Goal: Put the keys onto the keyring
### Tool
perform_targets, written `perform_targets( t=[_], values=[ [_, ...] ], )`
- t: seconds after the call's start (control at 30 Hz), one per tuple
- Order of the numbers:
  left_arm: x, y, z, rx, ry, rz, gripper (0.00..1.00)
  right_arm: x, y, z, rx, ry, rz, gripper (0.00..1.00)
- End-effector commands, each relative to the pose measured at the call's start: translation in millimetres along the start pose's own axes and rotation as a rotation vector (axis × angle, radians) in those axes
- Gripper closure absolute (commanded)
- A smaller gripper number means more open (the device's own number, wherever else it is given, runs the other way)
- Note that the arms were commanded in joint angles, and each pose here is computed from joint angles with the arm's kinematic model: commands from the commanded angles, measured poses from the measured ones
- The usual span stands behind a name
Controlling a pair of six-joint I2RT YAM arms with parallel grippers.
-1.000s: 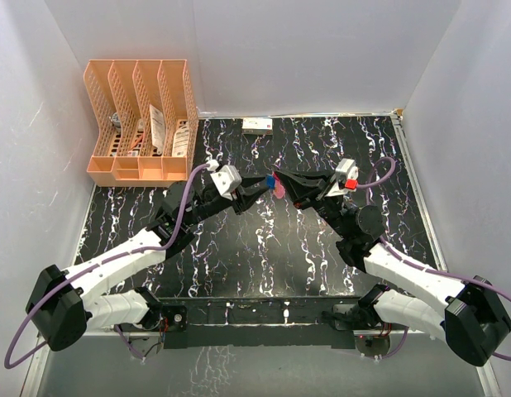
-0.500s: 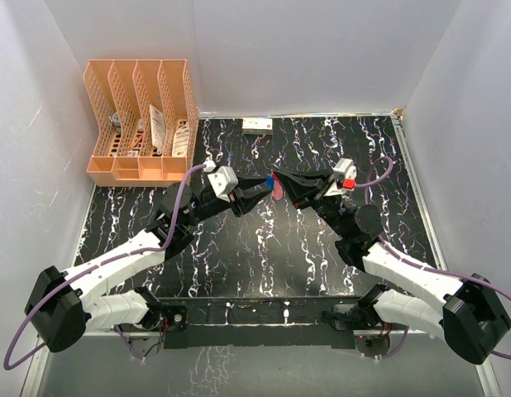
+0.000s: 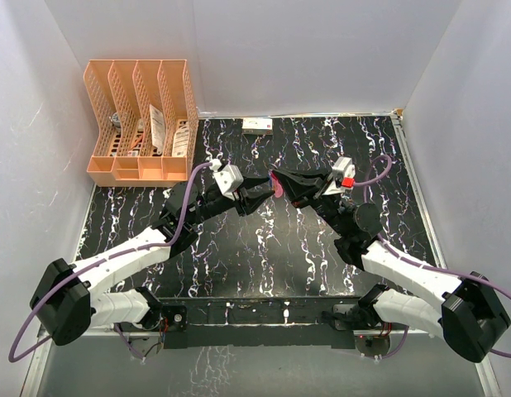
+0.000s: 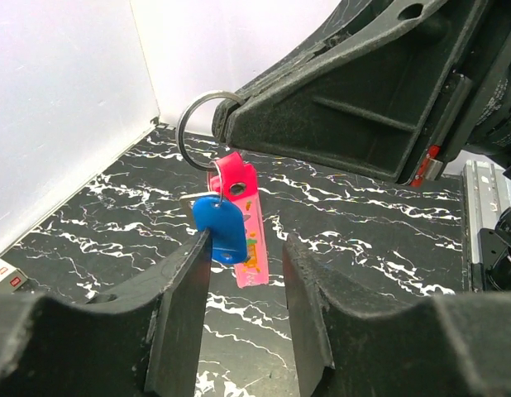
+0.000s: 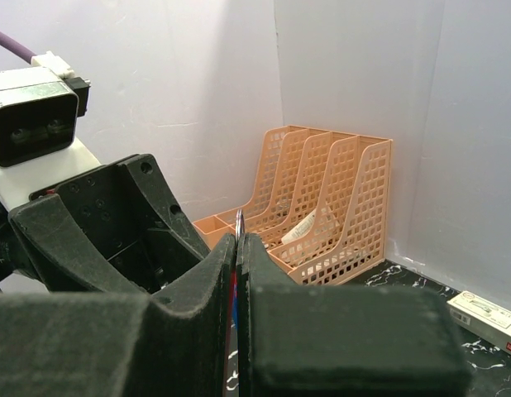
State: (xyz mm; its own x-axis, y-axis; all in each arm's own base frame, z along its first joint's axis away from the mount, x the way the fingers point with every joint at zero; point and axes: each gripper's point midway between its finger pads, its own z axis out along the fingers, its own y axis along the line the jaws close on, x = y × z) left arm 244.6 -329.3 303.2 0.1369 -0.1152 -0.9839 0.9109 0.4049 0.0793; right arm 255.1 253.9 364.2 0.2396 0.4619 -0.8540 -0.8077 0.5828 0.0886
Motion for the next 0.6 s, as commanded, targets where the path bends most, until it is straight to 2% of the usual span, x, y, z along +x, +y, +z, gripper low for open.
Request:
perform_targets(
  t=[0.0,0.37,0.57],
  values=[
    [-24.6,3.3,4.7,-0.010,-0.071,0.027,0.61,-37.8,8.0,10.9,-0.035,-0.110,-0.014,1.00],
    [-24.6,10.4,8.8,-0.040,-0.074,0.027,0.59,-38.1,8.9,9.4,-0.037,-0.111,-0.011,1.00],
    [-25.9,16.0,6.1,-0.074,-0.070,0.044,0.67,-37.6,9.4,7.9,-0.037,-0.108,-0.010,1.00]
  ],
)
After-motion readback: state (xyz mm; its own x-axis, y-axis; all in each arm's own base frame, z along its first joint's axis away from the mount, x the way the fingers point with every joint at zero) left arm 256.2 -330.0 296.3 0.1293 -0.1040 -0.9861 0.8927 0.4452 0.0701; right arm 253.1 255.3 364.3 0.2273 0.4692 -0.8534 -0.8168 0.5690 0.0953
